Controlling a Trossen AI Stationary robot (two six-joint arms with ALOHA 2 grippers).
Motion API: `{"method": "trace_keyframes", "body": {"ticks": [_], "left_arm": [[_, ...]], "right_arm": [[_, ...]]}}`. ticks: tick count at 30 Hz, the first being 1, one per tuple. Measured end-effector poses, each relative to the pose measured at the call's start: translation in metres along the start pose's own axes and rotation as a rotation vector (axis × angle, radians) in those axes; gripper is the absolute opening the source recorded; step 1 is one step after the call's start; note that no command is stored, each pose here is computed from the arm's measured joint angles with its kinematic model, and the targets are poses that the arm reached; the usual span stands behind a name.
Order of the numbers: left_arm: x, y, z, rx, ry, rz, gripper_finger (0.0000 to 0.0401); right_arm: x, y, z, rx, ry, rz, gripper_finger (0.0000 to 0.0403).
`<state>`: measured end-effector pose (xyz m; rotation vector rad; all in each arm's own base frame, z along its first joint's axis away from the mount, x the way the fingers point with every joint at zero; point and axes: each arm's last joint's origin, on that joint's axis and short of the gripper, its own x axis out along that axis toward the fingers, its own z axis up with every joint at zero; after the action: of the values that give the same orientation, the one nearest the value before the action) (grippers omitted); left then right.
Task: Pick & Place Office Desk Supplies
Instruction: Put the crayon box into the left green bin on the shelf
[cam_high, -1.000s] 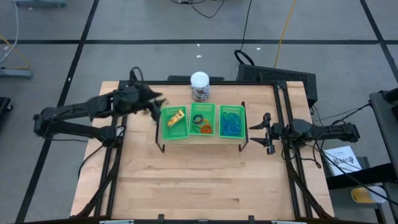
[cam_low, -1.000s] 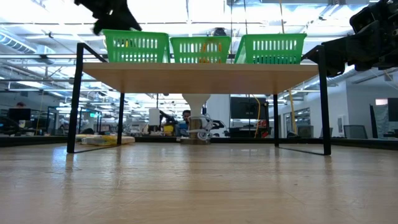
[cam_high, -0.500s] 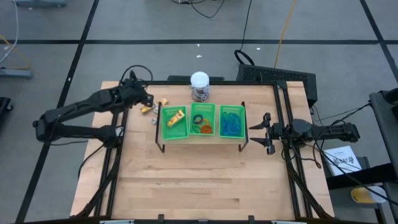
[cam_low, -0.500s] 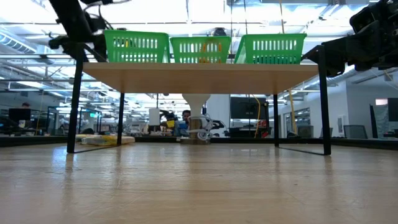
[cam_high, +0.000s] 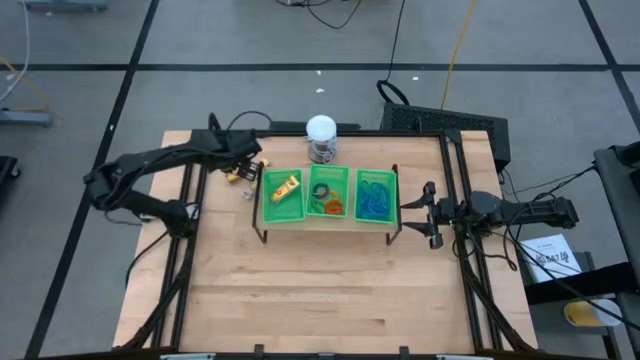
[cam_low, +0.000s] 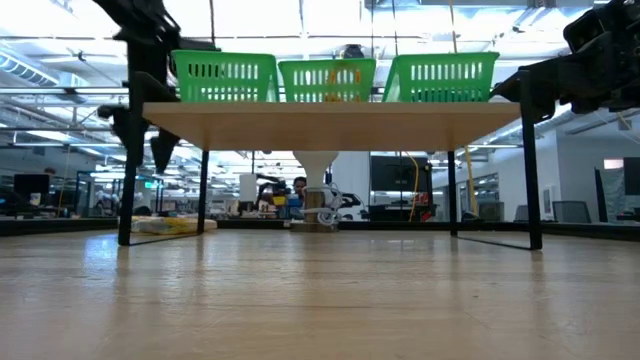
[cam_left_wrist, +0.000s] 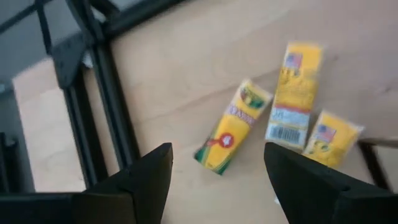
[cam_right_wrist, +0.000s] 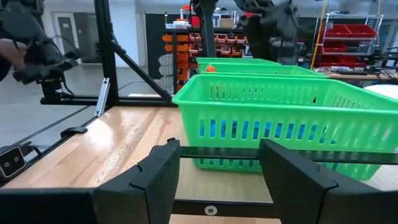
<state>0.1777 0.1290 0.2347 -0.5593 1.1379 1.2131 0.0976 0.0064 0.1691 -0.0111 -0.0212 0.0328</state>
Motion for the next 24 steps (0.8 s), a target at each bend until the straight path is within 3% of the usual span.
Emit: {"method": "trace_keyframes", "body": {"ticks": [12, 18, 24], "left_arm": [[0.045, 0.000, 0.010, 0.088, 0.198, 0.083, 0.0271], [0.062, 0.008, 0.015, 0.104, 0.282, 0.050, 0.0271], [0.071, 0.013, 0.022, 0.086, 0.299, -0.052, 0.0271]], "right_arm": [[0.000, 0.000, 0.000, 0.000, 0.000, -0.004, 0.0212], [0.000, 0.000, 0.000, 0.000, 0.000, -0.004, 0.0212], [0.000, 0.000, 0.000, 0.000, 0.000, -0.004, 0.0212]]}}
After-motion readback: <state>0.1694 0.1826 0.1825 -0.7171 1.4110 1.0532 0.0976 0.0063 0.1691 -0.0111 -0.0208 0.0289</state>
